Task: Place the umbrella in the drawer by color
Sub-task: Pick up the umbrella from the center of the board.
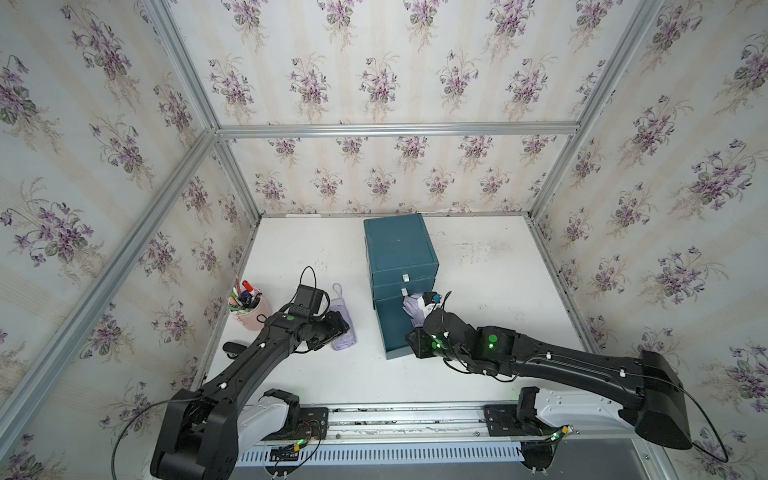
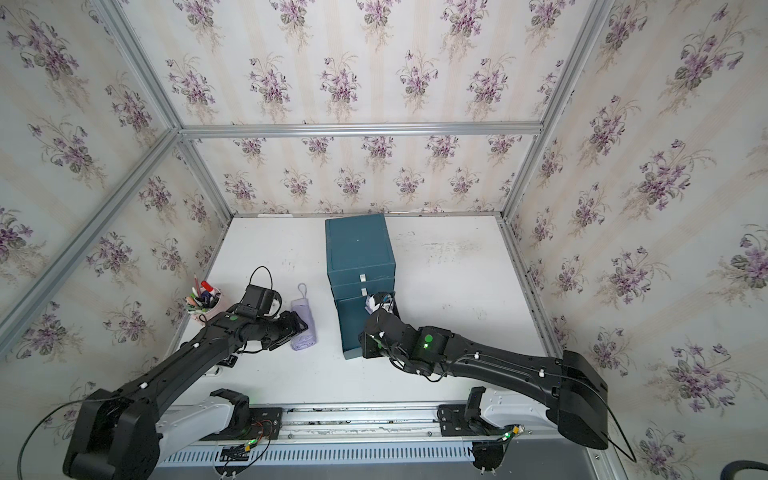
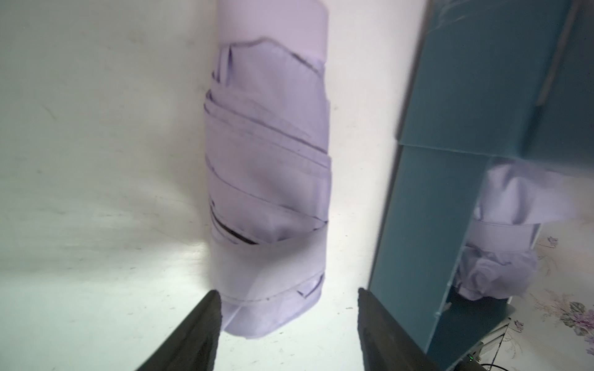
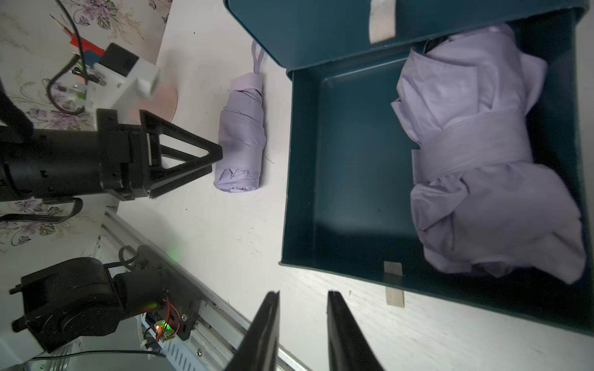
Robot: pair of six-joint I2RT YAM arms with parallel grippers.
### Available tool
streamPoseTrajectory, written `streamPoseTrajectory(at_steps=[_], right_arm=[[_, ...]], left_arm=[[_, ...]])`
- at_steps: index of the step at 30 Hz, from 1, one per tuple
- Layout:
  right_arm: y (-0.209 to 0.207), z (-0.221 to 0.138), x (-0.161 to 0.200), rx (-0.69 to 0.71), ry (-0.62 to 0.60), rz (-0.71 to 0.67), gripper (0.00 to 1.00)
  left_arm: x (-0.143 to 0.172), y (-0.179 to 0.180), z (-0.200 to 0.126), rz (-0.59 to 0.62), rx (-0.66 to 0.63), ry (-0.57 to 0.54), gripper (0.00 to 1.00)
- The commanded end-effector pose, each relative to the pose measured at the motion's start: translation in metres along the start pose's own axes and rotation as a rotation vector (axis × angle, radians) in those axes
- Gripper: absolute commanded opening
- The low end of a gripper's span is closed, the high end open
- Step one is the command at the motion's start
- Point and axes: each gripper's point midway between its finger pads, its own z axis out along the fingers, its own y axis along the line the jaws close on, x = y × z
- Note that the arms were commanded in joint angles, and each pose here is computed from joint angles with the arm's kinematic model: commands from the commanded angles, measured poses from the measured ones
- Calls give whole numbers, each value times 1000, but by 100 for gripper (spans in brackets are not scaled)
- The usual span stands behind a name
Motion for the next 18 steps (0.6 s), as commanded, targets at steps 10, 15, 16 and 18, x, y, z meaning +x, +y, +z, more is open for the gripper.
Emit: streamPoseTrajectory(at_steps=[10,15,16,18], right_arm=[[26,9,3,-14,1,-48,30],[34,14,10,-33,9,-60,30],[35,15,11,-34,10,-63,30],[39,17,11,-37,11,-63,30]], left_arm=[[-37,26,12,-31,-133,-19,46],[-37,24,27,-18,-108,10,44],[-36,26,29,-20,-116,17,44],[-33,30,34,-22,-126,30,41]])
